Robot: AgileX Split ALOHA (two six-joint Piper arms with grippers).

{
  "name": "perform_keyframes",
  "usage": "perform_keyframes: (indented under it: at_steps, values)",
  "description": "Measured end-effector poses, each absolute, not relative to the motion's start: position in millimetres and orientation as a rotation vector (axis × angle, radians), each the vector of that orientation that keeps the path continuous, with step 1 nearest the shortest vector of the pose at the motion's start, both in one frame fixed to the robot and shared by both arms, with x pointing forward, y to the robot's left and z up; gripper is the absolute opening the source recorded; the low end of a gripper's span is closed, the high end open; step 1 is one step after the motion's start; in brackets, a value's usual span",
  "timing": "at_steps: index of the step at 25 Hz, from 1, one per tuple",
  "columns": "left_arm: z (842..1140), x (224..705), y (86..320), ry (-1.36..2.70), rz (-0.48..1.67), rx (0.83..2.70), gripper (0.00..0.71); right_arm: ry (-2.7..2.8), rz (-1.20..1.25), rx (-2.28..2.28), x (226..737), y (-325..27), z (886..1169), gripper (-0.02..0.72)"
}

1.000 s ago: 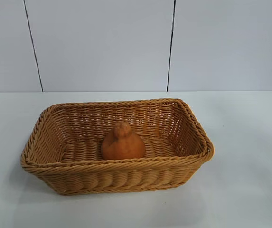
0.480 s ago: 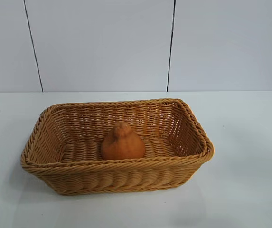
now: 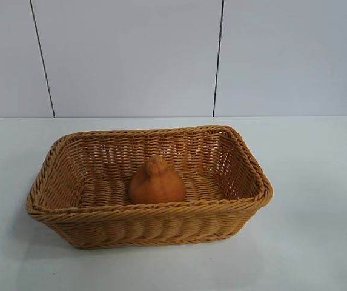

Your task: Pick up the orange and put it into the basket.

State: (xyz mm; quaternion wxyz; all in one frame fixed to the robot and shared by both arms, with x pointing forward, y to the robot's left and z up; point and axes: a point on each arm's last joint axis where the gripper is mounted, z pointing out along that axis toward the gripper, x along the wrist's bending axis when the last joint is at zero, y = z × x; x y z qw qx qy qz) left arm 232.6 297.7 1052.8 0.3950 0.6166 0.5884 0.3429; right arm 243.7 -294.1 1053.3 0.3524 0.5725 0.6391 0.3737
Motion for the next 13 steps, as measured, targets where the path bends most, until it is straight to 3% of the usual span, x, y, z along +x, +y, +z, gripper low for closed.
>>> perform_keyframes:
  at_steps: [13]
  values:
    - [1052.8,232.6,297.7,1.492,0.870,1.563,0.645,1.614,1.001,1.446,235.1,-294.4,1052.9,0.675]
